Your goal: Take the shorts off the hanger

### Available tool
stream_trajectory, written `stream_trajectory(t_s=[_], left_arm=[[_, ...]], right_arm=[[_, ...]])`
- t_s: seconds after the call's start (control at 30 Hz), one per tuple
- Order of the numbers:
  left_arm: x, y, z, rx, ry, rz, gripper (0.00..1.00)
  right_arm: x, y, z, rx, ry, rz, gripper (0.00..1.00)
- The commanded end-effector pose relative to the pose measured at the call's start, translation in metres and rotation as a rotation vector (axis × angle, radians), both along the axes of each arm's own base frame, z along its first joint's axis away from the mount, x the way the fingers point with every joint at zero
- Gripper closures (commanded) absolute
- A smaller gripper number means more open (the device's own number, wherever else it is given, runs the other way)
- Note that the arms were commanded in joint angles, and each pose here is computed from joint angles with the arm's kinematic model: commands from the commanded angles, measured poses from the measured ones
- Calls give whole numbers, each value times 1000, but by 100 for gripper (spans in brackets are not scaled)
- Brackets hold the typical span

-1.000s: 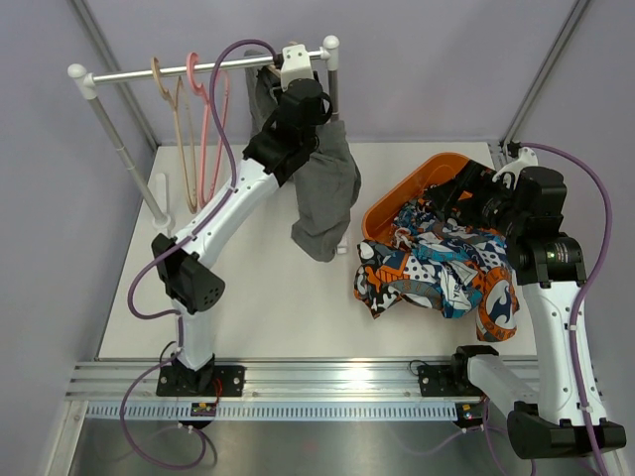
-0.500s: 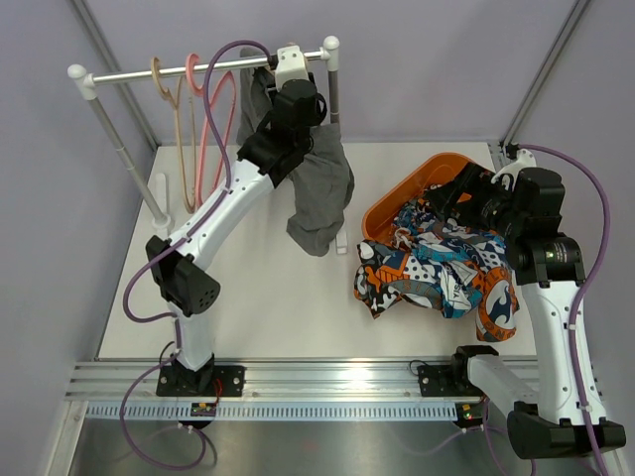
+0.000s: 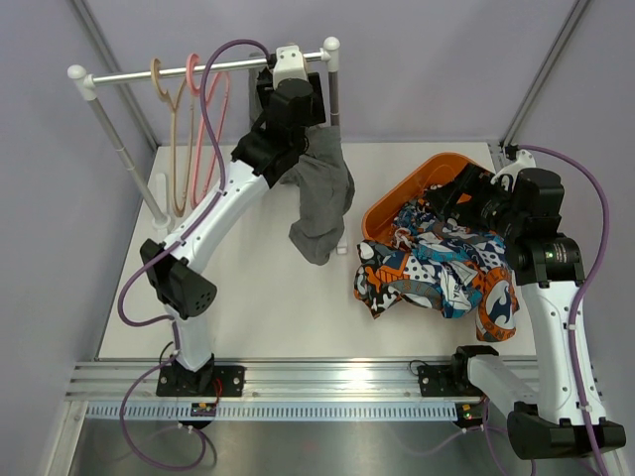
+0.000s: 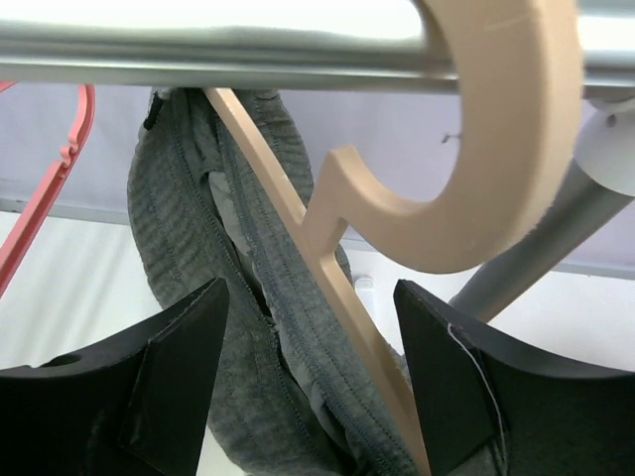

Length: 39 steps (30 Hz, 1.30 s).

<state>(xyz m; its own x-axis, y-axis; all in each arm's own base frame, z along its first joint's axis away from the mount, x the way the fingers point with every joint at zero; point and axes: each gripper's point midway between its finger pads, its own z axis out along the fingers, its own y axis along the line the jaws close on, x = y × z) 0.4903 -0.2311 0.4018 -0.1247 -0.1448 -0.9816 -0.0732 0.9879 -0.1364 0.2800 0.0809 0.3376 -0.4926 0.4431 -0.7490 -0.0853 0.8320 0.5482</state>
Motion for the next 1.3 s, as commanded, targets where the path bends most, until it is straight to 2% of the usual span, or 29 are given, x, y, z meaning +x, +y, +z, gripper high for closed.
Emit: stream_trajectory(t_s=[0.0, 0.33, 0.47, 0.57, 0.6, 0.67, 0.7, 0.73, 0.77, 0.93, 1.07, 1.2, 1.27], left_arm=[[3, -6, 22, -30, -58, -48, 27], [13, -17, 17, -35, -47, -64, 27], [19, -19, 0, -17, 7, -68, 35], [22, -17, -11, -16, 37, -58, 48], [23, -14, -12, -19, 38, -50, 59], [20, -11, -10, -21, 30, -46, 71], [19, -8, -6, -19, 24, -41, 89], [17, -6, -2, -16, 18, -34, 98], [13, -2, 8, -7, 5, -35, 100], [-10, 12, 58, 42, -82, -83, 100], [-42, 34, 108, 90, -165, -105, 100], [-66, 47, 128, 100, -187, -123, 100], [-72, 48, 124, 111, -168, -149, 100]], right_arm=[[-3, 0, 7, -11, -32, 14, 11], [-2, 0, 5, -18, -27, 17, 11], [-2, 1, 3, -18, -23, 22, 11], [-2, 2, 4, -17, -27, 27, 11], [-2, 2, 5, -16, -28, 26, 11], [-2, 2, 5, -15, -29, 29, 11], [-2, 2, 5, -15, -28, 29, 11], [-2, 2, 4, -16, -25, 30, 11], [-1, 1, 4, -18, -24, 27, 11], [1, 2, 3, -17, -23, 30, 12], [4, 2, 3, -12, -24, 28, 12], [6, 2, 3, -17, -28, 25, 12], [7, 1, 4, -16, -27, 22, 12]])
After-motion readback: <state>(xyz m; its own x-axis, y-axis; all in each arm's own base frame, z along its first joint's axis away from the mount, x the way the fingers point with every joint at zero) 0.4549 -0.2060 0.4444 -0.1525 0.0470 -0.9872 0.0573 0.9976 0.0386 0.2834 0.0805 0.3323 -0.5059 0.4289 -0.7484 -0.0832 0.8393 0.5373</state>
